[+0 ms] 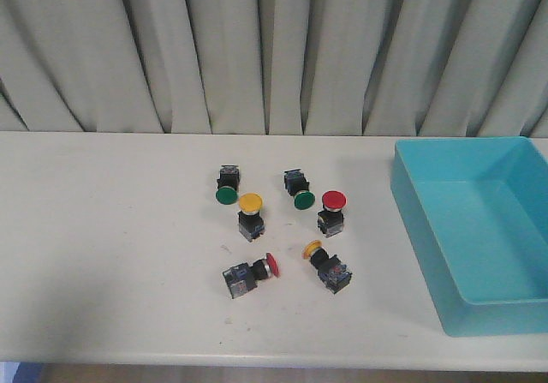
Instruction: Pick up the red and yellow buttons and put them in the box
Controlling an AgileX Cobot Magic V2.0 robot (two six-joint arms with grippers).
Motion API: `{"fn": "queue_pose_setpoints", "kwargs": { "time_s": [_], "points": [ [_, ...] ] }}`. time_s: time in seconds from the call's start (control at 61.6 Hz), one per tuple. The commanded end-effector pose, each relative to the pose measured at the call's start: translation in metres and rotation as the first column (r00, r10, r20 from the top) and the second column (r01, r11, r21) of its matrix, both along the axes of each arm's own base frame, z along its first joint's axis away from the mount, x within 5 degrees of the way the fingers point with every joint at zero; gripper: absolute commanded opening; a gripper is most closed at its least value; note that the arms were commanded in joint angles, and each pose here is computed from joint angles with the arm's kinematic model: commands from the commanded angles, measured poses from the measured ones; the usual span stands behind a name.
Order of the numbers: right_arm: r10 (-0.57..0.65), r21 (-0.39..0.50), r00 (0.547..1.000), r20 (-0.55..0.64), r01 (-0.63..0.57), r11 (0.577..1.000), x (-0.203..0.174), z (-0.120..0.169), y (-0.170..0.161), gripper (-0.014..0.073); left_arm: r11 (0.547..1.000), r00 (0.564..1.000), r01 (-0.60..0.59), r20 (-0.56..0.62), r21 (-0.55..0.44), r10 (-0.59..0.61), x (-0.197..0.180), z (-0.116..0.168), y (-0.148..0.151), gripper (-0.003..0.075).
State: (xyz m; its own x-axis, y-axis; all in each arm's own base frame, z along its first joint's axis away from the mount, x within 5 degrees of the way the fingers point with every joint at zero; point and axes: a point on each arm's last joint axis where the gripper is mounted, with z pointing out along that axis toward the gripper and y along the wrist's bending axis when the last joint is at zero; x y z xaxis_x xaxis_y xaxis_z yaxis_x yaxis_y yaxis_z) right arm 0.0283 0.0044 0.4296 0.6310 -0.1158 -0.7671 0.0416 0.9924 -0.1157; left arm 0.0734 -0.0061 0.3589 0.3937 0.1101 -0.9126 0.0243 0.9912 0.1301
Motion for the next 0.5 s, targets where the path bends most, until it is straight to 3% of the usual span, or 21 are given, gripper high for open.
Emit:
{"fn": "queue_pose_setpoints", "kwargs": {
  "time_s": [0.0, 0.097, 0.227, 0.325, 0.39, 0.487],
  "points": [
    [-0.086, -0.036, 0.966, -0.243, 0.079, 0.996, 0.045, 0.03, -0.006, -0.0008, 0.999, 0.992, 0.024, -0.127, -0.021, -0.026, 0.041, 0.035, -0.004, -0.0006],
    [-0.102, -0.03, 0.907, -0.408, 0.098, 0.995, 0.093, 0.042, -0.009, -0.0008, 0.999, 0.946, 0.015, -0.324, -0.047, -0.029, 0.09, 0.045, -0.008, -0.0006],
    [-0.054, -0.047, 0.844, -0.533, 0.034, 0.998, 0.141, 0.027, 0.001, -0.0008, 0.993, 0.9, 0.006, -0.433, -0.116, -0.056, 0.143, 0.037, -0.013, -0.0006],
    [-0.01, -0.05, 0.812, -0.584, -0.023, 0.999, 0.169, 0.013, 0.012, -0.0007, 0.987, 0.867, -0.003, -0.492, -0.158, -0.076, 0.173, 0.017, -0.016, -0.0006],
    [0.034, 0.008, 0.772, -0.635, -0.038, 0.999, 0.182, 0.003, 0.016, -0.0005, 0.988, 0.851, -0.006, -0.52, -0.156, -0.077, 0.185, 0.007, -0.017, -0.0006],
    [0.056, 0.044, 0.715, -0.697, -0.035, 0.998, 0.195, -0.01, 0.018, 0.0011, 0.988, 0.854, -0.001, -0.514, -0.158, -0.081, 0.192, 0.002, -0.018, -0.0006]
  ]
}}
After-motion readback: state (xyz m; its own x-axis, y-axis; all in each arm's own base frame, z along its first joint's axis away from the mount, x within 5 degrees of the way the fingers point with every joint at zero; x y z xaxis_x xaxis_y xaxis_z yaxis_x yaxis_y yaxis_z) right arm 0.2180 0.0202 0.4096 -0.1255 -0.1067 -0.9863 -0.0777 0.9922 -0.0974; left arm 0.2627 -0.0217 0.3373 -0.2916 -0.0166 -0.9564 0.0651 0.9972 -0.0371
